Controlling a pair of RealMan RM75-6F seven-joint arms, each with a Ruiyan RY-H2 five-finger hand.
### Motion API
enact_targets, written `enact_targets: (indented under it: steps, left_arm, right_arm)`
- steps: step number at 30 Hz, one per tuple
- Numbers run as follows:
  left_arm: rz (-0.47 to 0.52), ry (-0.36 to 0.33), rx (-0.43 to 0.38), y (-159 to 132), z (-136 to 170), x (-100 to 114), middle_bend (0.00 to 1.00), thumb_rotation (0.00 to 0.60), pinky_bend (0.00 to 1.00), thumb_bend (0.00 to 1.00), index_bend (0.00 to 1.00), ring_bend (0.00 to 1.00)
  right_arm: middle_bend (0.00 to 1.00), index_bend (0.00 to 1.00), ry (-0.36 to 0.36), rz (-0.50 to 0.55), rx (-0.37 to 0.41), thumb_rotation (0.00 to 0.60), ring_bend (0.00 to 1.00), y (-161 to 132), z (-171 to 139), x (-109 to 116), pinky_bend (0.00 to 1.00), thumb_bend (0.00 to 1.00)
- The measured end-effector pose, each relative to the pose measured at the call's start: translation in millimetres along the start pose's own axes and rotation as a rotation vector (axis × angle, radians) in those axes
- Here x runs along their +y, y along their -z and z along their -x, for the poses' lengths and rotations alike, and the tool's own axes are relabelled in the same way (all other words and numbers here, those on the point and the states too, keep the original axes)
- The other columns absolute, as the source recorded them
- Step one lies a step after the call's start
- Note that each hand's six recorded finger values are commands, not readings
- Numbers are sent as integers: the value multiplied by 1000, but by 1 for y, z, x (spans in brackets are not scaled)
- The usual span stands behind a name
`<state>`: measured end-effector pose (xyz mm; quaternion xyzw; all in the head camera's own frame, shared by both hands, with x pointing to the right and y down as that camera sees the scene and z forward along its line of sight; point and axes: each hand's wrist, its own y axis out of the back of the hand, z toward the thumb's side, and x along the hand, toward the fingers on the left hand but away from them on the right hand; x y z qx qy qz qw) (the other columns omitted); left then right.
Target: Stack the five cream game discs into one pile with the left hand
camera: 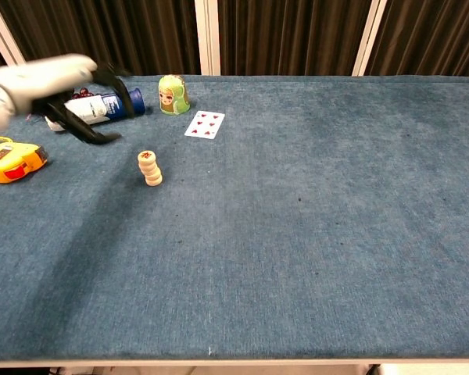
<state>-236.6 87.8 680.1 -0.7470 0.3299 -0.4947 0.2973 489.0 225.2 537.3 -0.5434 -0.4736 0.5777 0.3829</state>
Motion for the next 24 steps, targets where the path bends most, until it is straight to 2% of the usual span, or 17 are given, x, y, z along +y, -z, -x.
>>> enact_targets:
  steps: [4, 9, 16, 24]
  left_arm:
    - [-3, -134, 36, 24, 22, 26, 57, 600, 0, 285, 335, 0]
    - [-49, -240, 129, 68, 60, 44, 84, 600, 0, 292, 335, 0]
    - [-47, -284, 209, 110, 121, 47, 87, 600, 0, 274, 335, 0]
    - [-3, -310, 281, 135, 189, 45, 87, 600, 0, 265, 330, 0]
  right_arm:
    - [37, 0, -2, -1, 1, 600, 0, 1, 0, 1, 0, 238]
    - [37, 0, -8, 4, -1, 600, 0, 4, 2, 2, 0, 238]
    - [37, 0, -20, 19, 43, 600, 0, -3, 1, 6, 0, 238]
    - [37, 0, -5, 19, 75, 600, 0, -16, -3, 12, 0, 238]
